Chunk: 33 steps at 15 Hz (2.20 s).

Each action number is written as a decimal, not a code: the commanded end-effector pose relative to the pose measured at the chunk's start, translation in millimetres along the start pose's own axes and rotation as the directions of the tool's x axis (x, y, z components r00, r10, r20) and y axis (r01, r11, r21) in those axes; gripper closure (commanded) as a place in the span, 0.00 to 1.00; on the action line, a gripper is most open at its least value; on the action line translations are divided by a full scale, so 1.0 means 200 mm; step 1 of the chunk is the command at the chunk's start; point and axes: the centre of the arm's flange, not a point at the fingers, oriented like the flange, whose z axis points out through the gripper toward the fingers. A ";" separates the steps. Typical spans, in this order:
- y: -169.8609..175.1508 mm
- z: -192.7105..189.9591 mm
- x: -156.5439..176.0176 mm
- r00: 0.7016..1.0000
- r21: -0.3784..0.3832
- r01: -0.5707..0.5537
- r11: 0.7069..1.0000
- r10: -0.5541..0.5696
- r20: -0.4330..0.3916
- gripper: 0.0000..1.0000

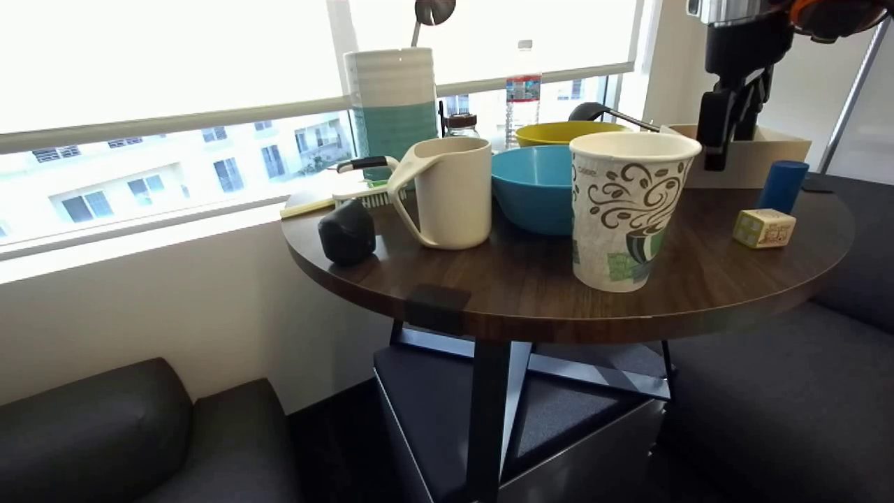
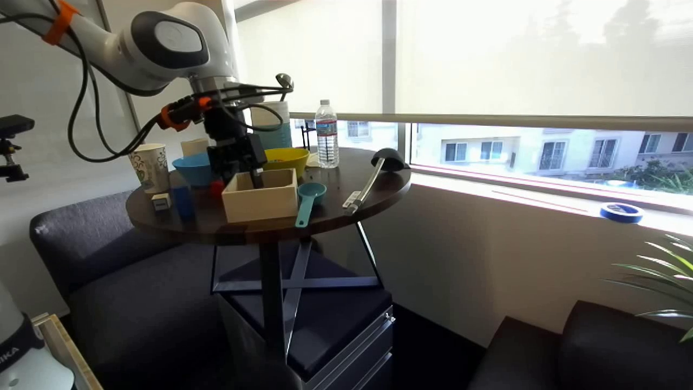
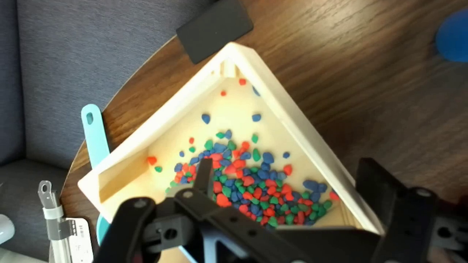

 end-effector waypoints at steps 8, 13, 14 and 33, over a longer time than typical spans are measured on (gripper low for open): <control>-0.22 -0.53 -0.01 0.960 -0.128 0.120 0.984 -0.148 -0.239 0.00; -0.40 -0.69 0.07 0.880 0.007 0.259 0.966 -0.233 -0.413 0.00; -0.47 -0.72 0.08 0.861 0.017 0.308 0.951 -0.271 -0.431 0.00; -1.10 -0.92 0.20 0.563 -0.097 0.699 0.709 -0.629 -0.537 0.00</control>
